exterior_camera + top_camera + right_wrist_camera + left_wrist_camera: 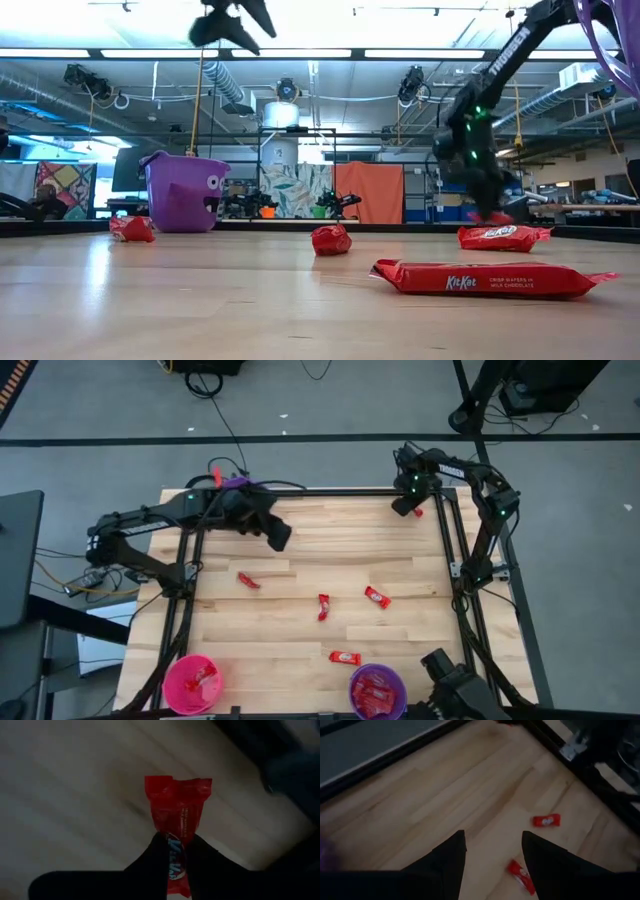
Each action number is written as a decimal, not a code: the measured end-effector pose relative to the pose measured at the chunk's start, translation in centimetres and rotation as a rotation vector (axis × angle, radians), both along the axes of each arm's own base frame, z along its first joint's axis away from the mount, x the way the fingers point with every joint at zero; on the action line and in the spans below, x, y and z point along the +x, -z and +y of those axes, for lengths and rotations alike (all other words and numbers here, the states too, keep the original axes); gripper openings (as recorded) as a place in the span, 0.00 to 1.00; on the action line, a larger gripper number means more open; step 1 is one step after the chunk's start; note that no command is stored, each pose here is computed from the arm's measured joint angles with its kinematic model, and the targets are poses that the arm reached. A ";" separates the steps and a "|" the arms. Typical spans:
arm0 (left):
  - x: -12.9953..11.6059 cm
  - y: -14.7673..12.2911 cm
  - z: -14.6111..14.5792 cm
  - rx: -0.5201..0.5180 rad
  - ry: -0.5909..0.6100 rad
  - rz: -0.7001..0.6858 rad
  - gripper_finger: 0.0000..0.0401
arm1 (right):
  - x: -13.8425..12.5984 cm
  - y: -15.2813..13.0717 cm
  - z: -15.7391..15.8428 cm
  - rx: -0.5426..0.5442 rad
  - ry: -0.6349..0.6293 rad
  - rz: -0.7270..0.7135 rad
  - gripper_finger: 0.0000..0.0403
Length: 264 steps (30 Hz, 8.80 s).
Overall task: Sort candy by brand, put in halloween buckets
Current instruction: Put the red chocolate into the pink bucket, then adjust the bottom purple bucket, then put the red chocolate into the pink bucket
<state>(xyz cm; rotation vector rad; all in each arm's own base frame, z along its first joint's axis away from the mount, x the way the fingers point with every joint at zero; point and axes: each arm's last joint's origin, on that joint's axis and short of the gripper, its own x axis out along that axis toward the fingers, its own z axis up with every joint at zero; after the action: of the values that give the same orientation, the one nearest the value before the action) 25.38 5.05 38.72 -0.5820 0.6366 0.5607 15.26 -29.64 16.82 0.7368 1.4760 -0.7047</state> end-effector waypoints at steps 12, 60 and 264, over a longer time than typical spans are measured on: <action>2.5 2.3 0.0 -0.005 0.086 0.101 0.49 | 5.6 -9.8 5.2 0.051 -0.109 -0.529 0.12; 8.3 -0.4 1.5 0.208 0.223 -0.435 0.20 | 14.5 -21.1 21.4 -0.369 -0.597 -1.137 0.17; -4.9 4.1 -21.3 0.015 0.599 0.463 0.41 | 15.9 -6.8 37.9 -0.014 -0.387 0.140 0.36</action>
<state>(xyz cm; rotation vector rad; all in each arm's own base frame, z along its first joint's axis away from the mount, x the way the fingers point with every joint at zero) 20.51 -16.26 34.64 -0.2188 1.1904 0.1269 31.20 8.22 23.64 0.3782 1.6783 -0.4760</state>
